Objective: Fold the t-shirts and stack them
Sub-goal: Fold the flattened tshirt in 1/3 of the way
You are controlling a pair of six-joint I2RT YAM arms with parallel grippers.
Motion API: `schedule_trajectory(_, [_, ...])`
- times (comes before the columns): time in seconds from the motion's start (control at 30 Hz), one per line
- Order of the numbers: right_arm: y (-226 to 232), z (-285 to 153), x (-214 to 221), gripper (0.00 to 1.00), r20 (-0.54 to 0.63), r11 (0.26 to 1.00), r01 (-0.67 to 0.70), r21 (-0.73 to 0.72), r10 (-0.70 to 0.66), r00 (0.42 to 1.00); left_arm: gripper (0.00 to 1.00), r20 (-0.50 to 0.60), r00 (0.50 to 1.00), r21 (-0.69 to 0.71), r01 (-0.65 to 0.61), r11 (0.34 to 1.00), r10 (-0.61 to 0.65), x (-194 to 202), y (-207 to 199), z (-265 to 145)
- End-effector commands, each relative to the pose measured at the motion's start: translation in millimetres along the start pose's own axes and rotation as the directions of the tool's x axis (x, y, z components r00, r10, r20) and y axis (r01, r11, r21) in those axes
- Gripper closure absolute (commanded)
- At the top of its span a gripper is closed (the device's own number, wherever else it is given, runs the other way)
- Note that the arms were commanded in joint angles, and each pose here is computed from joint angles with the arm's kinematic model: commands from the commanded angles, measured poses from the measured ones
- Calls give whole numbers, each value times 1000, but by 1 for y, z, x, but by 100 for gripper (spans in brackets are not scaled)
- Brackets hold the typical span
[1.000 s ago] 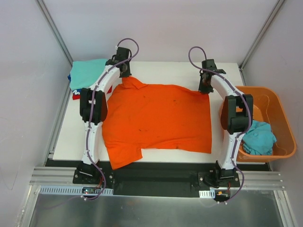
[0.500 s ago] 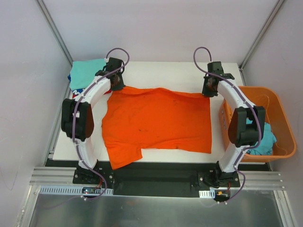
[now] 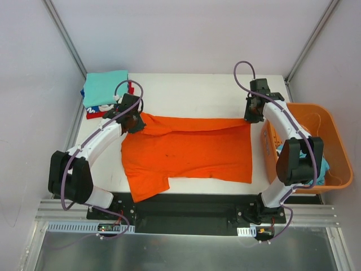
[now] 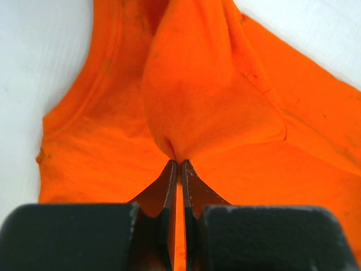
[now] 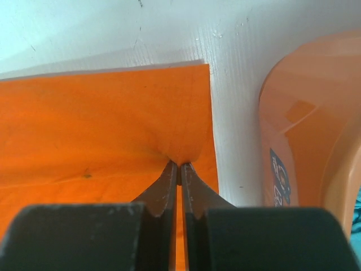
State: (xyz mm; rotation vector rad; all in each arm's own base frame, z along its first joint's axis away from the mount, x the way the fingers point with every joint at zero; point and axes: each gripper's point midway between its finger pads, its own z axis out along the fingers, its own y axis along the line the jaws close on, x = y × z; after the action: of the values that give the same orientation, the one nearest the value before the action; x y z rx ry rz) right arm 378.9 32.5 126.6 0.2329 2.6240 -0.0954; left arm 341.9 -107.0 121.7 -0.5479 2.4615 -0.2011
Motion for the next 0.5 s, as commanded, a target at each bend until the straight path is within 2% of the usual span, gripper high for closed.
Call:
schedule_trajectory(0.0, [-7, -18, -2, 97, 31, 1000, -4, 17, 3, 1000, 100, 22, 998, 29, 64, 998, -65, 12, -4, -17])
schedule_trajectory(0.2, [-9, -9, 1, 96, 1, 999, 1, 34, -1, 1000, 100, -23, 994, 48, 107, 993, -106, 30, -3, -19])
schedule_trajectory(0.3, [-11, -7, 2, 96, -7, 999, 7, 54, -7, 1000, 100, 17, 994, 36, 107, 994, -108, 23, 3, -25])
schedule_trajectory(0.47, [-15, -7, 2, 95, -12, 997, 11, 76, -11, 1000, 100, 15, 994, 31, 112, 993, -112, 23, 5, -29])
